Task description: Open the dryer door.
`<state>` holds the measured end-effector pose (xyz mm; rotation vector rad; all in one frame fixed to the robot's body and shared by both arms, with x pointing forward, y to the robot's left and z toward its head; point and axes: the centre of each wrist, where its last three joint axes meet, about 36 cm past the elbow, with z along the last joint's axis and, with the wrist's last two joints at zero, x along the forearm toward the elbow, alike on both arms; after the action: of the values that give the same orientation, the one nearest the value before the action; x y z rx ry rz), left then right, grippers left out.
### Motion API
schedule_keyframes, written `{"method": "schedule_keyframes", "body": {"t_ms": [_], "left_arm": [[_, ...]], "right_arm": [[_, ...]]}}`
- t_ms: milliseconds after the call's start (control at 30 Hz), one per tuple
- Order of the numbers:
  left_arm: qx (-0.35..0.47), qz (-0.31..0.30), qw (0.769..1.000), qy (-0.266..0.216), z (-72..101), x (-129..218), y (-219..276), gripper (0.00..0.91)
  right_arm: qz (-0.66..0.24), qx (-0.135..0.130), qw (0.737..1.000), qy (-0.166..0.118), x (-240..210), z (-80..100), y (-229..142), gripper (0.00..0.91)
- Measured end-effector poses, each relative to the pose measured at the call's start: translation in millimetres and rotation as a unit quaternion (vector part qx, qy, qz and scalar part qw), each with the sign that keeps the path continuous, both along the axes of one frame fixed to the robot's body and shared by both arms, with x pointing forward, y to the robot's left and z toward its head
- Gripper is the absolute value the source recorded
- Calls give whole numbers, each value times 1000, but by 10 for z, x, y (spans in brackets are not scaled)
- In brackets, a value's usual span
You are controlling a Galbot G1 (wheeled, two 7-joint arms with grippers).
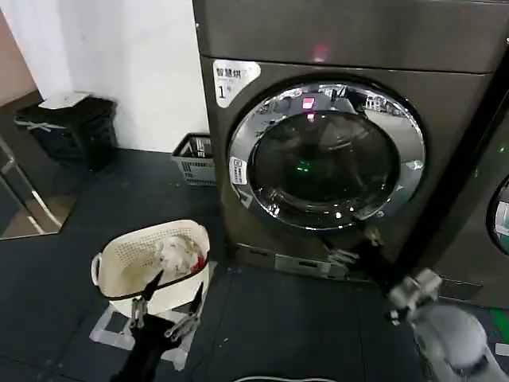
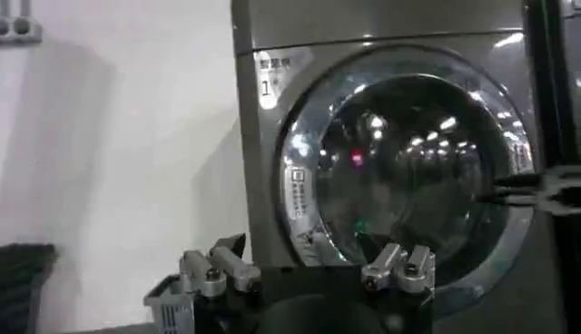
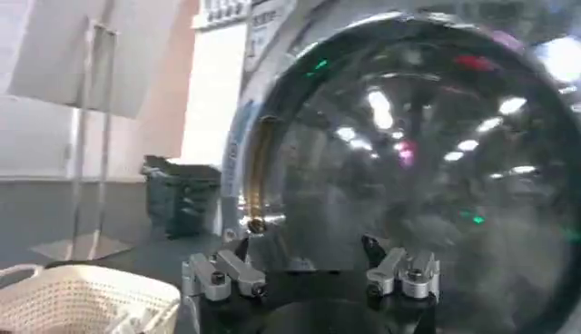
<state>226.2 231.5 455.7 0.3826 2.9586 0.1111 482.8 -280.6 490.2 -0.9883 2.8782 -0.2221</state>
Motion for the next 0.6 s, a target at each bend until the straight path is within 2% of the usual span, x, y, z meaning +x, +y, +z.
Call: {"method": "schedule_keyframes", "body": {"t_ms": [267,600], "left_arm": [[2,2,1000,-4,35,-51,-27,907],[10,7,1000,-14,77,-79,-35,907]], "right_arm": [[47,-7,999,1,588,25,402,907],[68,-14,998,-7,995,169,681,907]]}}
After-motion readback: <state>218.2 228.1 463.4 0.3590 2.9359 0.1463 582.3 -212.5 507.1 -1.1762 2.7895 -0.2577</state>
